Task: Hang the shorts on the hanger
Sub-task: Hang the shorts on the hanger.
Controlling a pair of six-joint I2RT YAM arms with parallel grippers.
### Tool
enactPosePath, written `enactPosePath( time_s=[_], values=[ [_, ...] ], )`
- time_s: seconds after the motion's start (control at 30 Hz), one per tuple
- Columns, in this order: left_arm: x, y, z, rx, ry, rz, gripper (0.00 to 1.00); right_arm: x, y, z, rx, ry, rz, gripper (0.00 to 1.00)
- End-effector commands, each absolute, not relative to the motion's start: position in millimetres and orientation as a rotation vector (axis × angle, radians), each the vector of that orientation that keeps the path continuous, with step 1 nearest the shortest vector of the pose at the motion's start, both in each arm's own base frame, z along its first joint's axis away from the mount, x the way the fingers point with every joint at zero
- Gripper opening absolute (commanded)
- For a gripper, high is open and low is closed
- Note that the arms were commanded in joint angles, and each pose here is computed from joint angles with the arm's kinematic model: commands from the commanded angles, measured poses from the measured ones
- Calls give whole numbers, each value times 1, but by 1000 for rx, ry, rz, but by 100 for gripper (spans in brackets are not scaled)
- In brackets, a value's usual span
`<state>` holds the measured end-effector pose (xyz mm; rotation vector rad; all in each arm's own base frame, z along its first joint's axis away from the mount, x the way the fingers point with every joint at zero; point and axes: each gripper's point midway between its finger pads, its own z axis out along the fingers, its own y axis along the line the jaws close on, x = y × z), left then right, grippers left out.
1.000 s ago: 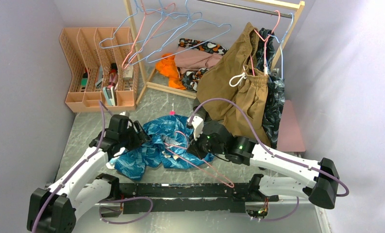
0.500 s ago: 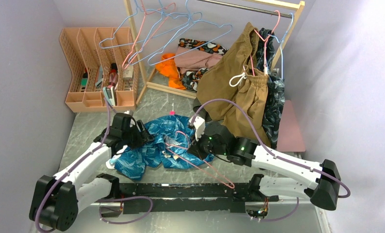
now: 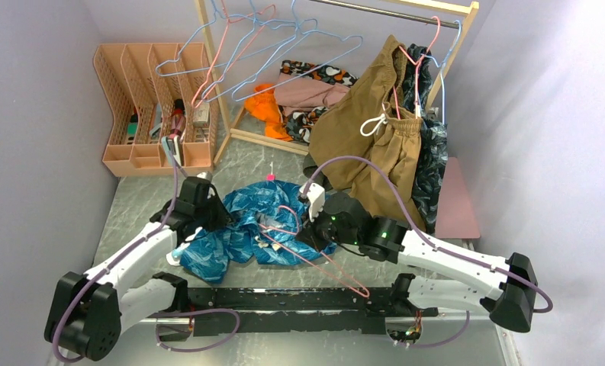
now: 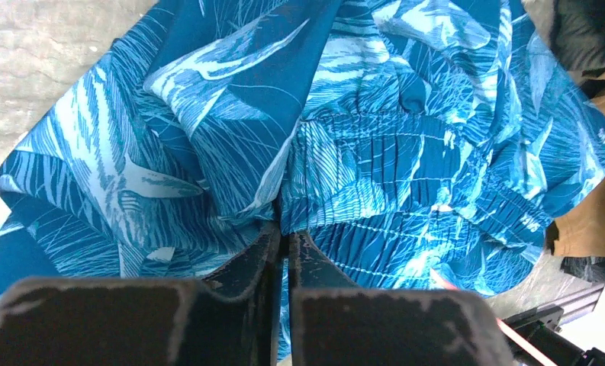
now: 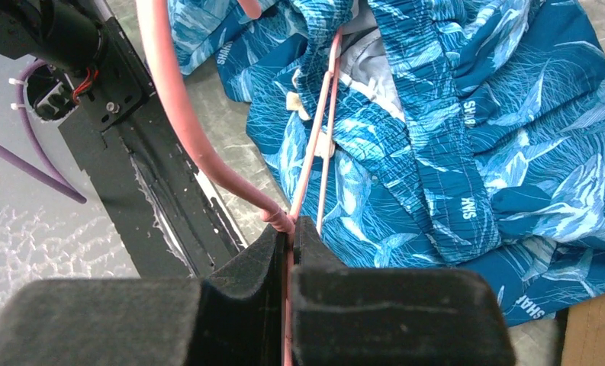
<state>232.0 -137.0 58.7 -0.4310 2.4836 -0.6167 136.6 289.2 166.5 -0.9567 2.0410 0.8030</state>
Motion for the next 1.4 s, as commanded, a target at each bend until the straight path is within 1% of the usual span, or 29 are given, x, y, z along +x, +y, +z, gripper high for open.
enactPosePath(
  time_s=[0.0,0.23,0.47,0.77,0.87,1.07,1.23,1.3,1.37],
  values=[
    [247,-129,89,-413,2397,-553,7,138,288,177,-936,2014,802,0],
    [247,-111,143,-339,2323,-450,7,147,286,204,-907,1952,771,0],
    [238,-102,182,-212,2306,-394,7,159,281,262,-780,1802,789,0],
    [238,-119,210,-110,2281,-504,7,155,312,299,-858,1671,907,0],
    [236,-130,218,-70,2286,-570,7,157,323,299,-873,1649,923,0],
    [236,-139,237,-2,2281,-624,7,161,343,265,-956,1693,906,0],
    [240,-153,245,45,2276,-696,7,132,364,249,-1078,1681,1082,0],
    [241,-162,244,65,2283,-753,7,124,369,256,-1063,1642,1148,0],
    [242,-170,239,79,2302,-790,11,124,369,267,-994,1605,1191,0]
  ],
)
